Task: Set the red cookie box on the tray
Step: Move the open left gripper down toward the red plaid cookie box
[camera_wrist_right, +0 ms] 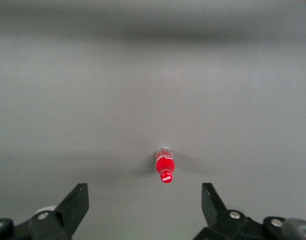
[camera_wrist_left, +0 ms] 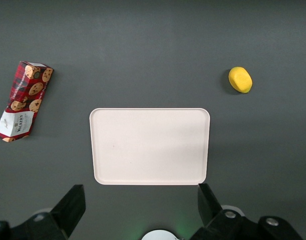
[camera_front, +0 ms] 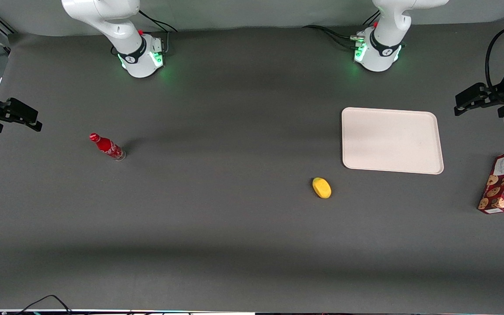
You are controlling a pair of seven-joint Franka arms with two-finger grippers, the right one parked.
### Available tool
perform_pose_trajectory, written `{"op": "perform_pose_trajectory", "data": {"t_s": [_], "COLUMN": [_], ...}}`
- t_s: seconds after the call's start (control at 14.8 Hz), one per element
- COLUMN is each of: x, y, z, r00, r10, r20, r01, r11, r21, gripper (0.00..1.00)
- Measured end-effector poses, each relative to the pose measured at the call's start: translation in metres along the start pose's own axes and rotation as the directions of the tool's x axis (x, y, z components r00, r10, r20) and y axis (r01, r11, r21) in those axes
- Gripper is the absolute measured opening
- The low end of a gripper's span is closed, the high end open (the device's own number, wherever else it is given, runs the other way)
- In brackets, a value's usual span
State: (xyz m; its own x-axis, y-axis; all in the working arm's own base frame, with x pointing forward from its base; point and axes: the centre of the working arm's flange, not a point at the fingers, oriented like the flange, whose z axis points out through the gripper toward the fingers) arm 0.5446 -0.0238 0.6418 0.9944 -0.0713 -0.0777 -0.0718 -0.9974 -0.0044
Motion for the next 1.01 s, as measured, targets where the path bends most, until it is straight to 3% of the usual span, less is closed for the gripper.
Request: {"op": "perform_pose_trajectory", "data": {"t_s": [1.01], "x": [-0.0016], "y": [0.0067], "z": [0.0006], "r00": [1.000], "r10": [0.012], "r20": [0.014], "r01": [-0.012], "r11": [1.000], "r21": [0.001], "gripper": [1.00]}}
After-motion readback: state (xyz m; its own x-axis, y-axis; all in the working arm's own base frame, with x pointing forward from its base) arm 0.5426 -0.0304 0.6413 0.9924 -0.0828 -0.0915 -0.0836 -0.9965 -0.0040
